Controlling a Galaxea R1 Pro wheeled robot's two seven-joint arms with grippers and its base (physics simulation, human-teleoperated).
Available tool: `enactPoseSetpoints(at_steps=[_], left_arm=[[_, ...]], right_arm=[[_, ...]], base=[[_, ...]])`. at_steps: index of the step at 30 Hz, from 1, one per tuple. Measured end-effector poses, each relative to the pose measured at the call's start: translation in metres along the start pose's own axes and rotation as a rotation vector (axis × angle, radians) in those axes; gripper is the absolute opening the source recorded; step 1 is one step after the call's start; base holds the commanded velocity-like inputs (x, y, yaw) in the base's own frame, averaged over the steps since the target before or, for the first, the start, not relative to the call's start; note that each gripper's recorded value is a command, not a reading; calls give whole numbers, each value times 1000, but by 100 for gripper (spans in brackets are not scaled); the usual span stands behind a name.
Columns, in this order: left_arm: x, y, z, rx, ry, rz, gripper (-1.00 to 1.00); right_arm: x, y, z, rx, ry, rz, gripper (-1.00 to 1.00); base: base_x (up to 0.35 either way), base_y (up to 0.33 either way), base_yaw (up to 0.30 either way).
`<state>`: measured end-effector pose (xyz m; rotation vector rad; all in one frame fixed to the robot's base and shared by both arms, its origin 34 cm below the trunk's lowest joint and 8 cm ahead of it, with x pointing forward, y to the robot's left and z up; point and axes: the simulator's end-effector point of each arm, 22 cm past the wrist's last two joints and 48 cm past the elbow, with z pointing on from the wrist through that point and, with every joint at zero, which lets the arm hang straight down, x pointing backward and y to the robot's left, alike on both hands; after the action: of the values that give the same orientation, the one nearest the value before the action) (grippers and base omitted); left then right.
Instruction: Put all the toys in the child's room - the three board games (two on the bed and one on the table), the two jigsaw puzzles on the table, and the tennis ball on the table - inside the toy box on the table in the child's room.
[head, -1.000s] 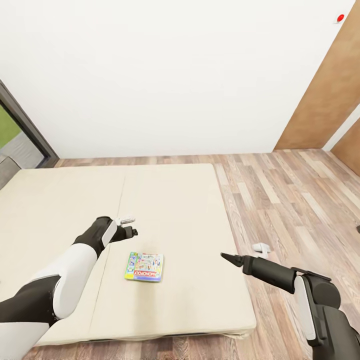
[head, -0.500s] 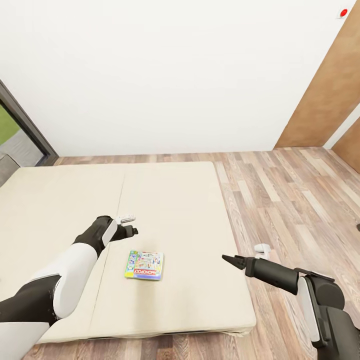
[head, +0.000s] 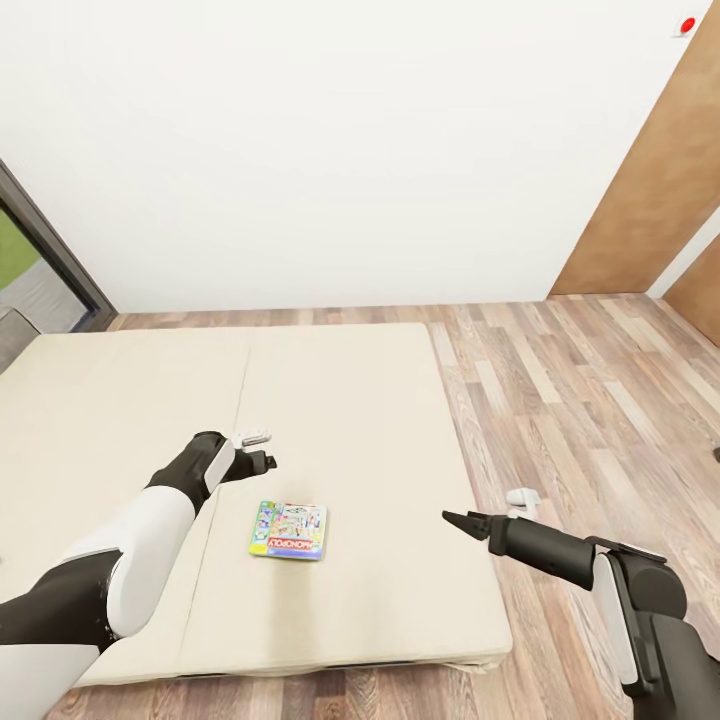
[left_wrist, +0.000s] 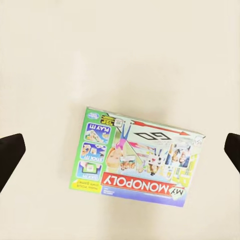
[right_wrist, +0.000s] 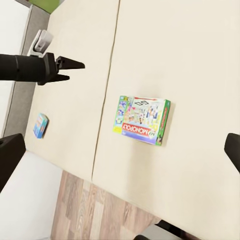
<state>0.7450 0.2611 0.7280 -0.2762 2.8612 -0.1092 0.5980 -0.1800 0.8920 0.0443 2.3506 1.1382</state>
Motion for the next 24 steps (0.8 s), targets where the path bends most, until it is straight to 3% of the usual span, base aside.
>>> enactPoseSetpoints(at_steps=[14,24], left_arm=[[0,0,0,-1,1,0,100],[0,0,0,0,1,0,100]], right_arm=[[0,1,1,-2,0,1,100],[0,0,0,-1,0,0,100]], base=[[90,0,177],[51,0,47]])
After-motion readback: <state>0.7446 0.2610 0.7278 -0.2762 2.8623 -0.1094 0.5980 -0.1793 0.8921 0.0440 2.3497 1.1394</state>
